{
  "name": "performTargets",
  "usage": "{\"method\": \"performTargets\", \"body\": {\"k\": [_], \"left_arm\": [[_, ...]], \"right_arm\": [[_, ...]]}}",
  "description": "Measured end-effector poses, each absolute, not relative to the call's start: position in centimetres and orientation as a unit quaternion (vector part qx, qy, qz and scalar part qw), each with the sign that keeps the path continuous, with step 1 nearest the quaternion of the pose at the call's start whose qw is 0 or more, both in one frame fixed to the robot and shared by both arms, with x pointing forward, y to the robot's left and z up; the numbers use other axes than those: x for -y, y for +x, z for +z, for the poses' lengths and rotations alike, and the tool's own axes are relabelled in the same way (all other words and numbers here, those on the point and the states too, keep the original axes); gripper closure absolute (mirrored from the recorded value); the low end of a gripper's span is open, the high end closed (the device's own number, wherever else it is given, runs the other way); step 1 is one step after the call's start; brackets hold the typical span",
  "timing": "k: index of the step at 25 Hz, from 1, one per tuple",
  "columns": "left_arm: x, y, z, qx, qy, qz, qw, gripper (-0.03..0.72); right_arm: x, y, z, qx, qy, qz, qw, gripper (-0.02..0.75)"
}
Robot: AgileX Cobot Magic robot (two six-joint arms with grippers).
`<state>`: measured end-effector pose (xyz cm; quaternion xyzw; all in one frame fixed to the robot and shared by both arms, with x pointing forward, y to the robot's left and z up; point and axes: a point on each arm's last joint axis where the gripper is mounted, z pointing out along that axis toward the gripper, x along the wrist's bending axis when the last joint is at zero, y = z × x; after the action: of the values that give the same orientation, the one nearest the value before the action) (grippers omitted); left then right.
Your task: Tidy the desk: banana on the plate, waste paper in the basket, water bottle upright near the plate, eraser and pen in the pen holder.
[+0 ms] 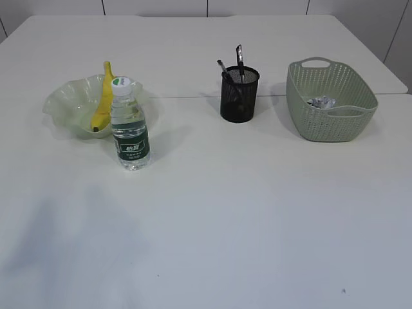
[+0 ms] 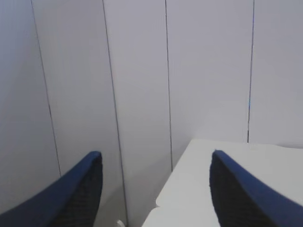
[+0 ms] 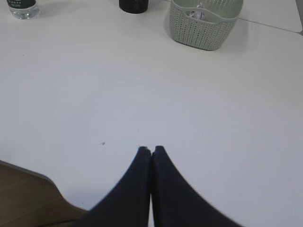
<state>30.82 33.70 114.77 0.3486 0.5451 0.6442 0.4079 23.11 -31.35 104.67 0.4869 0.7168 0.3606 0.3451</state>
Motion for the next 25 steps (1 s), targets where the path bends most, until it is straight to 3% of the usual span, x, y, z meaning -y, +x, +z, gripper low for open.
{"method": "performTargets", "body": {"k": [10,16,25], "left_arm": [[-33.2,30.9,114.6,-0.533,0.356,0.633,0.434,0.193],[-33.3,31.0,114.3,-0.535,0.331,0.629,0.457,0.193],[-31.3,31.8,114.0,-0.462,0.396,0.598,0.521,0.192]], "right_arm": [[31.3,23.1,104.7,-0.717,0.487,0.361,0.345,0.748],[31.3,23.1,104.7,-0.717,0.487,0.361,0.345,0.748],[31.3,23.1,104.7,-0.717,0.487,0.361,0.345,0.748]]}}
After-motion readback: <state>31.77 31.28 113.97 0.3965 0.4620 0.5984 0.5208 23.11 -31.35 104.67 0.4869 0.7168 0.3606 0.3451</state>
